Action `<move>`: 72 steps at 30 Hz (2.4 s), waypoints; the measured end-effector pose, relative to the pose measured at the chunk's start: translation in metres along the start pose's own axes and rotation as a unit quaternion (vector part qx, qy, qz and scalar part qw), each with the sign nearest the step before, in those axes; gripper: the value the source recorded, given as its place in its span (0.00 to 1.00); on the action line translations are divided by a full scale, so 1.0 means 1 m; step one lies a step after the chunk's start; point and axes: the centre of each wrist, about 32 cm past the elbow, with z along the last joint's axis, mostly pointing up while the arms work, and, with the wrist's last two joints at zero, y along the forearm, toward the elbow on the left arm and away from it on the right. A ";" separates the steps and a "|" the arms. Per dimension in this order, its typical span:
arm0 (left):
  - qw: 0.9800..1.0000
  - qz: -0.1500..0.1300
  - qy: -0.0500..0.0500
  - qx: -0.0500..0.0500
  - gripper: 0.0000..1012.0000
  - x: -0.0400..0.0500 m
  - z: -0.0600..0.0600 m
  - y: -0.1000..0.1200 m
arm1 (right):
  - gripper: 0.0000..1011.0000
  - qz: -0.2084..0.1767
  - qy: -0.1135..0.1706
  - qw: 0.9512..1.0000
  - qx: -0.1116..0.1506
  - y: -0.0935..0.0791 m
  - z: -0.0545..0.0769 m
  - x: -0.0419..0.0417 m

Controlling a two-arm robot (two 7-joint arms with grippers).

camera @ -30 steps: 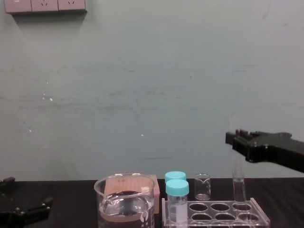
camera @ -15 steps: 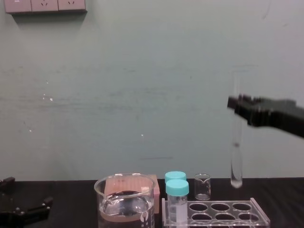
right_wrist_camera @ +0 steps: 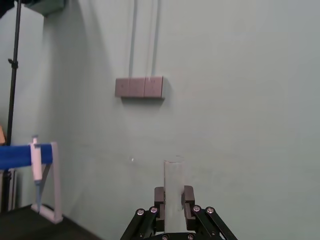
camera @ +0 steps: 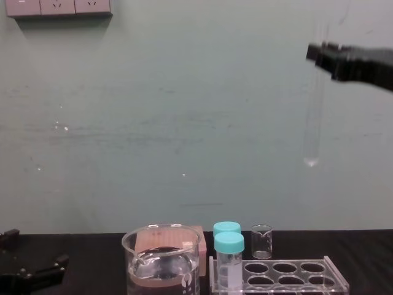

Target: Hold the test tube with one hand and immerse one end into the beaker, then return it to the test tube rack.

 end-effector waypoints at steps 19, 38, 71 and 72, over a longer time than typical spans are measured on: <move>1.000 0.000 0.000 0.000 0.99 0.0000 0.000 0.000 | 0.22 -0.004 -0.023 0.999 0.028 0.009 0.026 0.0096; 1.000 0.000 0.000 0.000 0.99 0.0000 0.000 0.000 | 0.22 -0.005 -0.009 1.000 0.005 0.005 0.017 0.0045; 1.000 0.000 0.000 0.000 0.99 0.0000 0.000 0.000 | 0.22 0.027 0.032 0.999 -0.018 0.020 -0.009 -0.0166; 1.000 0.000 0.000 0.000 0.99 0.0000 0.000 0.000 | 0.22 0.035 0.036 0.999 -0.015 0.023 -0.010 -0.0197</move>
